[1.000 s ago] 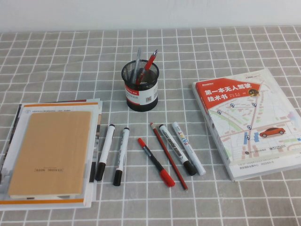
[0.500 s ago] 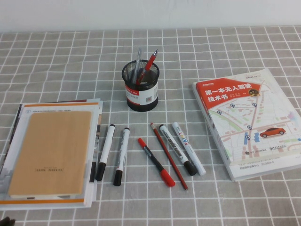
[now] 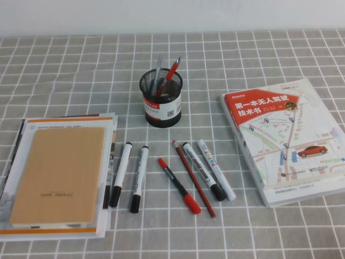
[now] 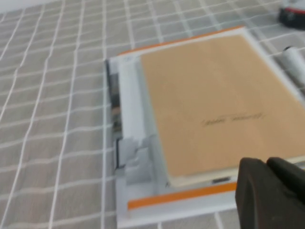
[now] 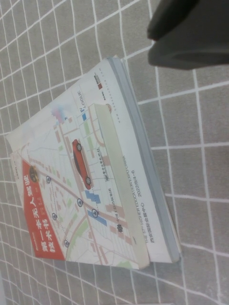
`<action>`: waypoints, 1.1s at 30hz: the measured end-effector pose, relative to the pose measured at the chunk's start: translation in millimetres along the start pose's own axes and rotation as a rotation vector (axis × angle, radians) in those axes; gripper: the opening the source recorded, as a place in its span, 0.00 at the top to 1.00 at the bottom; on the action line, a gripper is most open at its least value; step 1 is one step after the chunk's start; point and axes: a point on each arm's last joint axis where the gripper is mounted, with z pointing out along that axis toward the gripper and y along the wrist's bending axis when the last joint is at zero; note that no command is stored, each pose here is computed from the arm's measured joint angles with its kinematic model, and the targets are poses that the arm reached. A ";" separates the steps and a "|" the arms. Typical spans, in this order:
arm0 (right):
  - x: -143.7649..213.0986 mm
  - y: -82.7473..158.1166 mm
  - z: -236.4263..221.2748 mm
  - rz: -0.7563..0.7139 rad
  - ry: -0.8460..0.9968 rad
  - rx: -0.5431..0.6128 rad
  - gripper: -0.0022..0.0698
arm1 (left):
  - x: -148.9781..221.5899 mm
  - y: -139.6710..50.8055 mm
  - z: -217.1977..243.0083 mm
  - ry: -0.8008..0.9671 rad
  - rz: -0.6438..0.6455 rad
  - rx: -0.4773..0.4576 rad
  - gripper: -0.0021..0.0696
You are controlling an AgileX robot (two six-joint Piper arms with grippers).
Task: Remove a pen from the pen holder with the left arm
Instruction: 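Take a marker out of the pen holder and lay it on the table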
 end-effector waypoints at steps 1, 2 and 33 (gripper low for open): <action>0.0 0.0 0.0 0.000 0.000 0.000 0.99 | 3.5 0.0 2.0 0.006 -0.006 -0.013 0.97; 0.0 0.0 0.0 0.000 0.000 0.000 0.99 | 8.1 0.1 4.5 0.012 -0.022 -0.028 0.97; 0.2 0.0 0.0 0.000 0.002 0.000 0.99 | 10.3 4.9 7.0 -0.020 -0.135 -0.118 0.97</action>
